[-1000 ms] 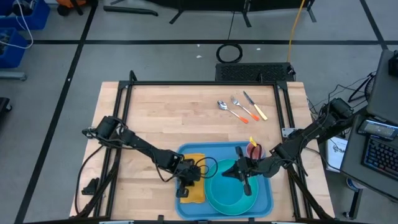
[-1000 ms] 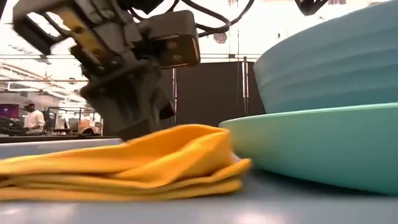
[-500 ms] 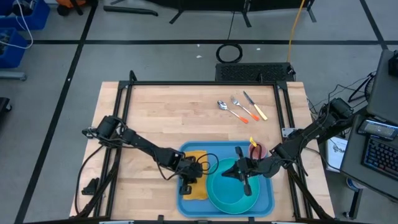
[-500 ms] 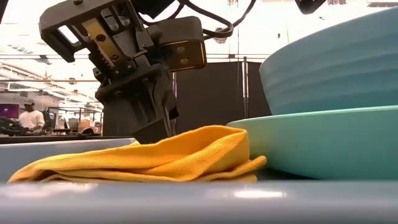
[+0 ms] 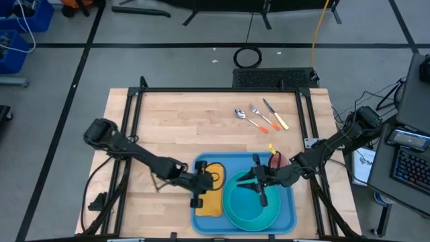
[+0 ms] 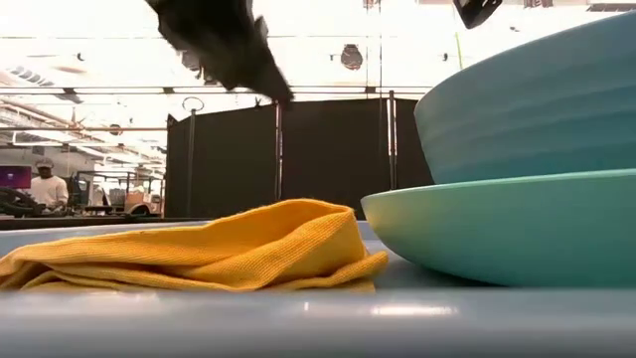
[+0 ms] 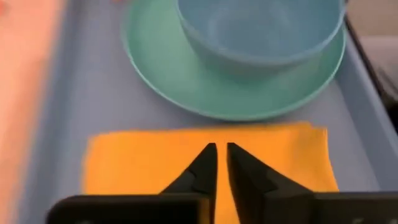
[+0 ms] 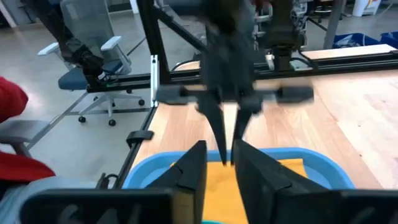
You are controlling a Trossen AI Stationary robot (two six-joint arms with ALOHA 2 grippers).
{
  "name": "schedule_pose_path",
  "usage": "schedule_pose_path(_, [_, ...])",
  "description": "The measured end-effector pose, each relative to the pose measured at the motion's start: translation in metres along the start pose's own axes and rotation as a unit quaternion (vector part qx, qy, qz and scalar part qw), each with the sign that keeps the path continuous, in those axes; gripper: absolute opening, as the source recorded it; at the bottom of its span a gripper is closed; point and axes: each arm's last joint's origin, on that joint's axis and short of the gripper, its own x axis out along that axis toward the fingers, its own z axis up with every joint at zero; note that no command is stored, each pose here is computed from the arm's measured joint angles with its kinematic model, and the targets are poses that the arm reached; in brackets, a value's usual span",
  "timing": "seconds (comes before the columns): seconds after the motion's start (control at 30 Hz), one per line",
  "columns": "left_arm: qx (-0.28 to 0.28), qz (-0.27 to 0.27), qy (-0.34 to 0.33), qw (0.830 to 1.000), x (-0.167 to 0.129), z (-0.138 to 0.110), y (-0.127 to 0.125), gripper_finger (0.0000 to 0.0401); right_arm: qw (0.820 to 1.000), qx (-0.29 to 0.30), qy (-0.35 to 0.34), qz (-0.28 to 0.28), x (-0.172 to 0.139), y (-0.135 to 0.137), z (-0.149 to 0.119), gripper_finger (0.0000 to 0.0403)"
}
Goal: Set up tray
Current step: Put the orange fork on the orange napkin
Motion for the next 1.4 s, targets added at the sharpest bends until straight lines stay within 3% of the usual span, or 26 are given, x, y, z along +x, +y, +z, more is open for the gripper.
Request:
schedule_pose_path(0.23, [0.013, 0.077, -0.043, 0.996, -0.028, 0.012, 0.009, 0.0174, 0.999, -0.001, 0.015, -0.039, 0.006, -0.020, 0.001, 0.0125])
schedule_pose_path(0.43, [0.028, 0.162, -0.005, 0.986, -0.026, 0.006, 0.027, 0.0301, 0.997, 0.010, 0.040, -0.072, 0.012, -0.053, 0.009, 0.0136])
schedule_pose_path(0.53, [0.025, 0.160, -0.022, 0.986, -0.024, 0.007, 0.029, 0.0343, 0.994, 0.025, 0.072, -0.083, 0.011, -0.076, 0.022, 0.0135])
schedule_pose_path(0.63, [0.039, 0.144, -0.053, 0.987, -0.026, 0.007, 0.028, 0.0369, 0.984, 0.011, 0.122, -0.132, 0.004, -0.099, 0.032, 0.0129])
schedule_pose_path(0.87, [0.034, 0.070, -0.144, 0.987, -0.038, -0.009, 0.042, 0.0387, 0.951, 0.030, 0.197, -0.237, -0.018, -0.150, 0.066, 0.0117])
schedule_pose_path(1.0, [0.020, 0.036, -0.221, 0.974, -0.055, -0.026, 0.050, 0.0378, 0.938, 0.073, 0.228, -0.250, -0.033, -0.177, 0.080, 0.0116])
schedule_pose_path(1.17, [0.024, 0.016, -0.307, 0.951, -0.078, -0.051, 0.056, 0.0361, 0.915, 0.129, 0.280, -0.262, -0.048, -0.213, 0.080, 0.0116])
schedule_pose_path(1.4, [0.014, 0.014, -0.351, 0.936, -0.094, -0.074, 0.064, 0.0352, 0.871, 0.179, 0.355, -0.290, -0.058, -0.263, 0.072, 0.0116])
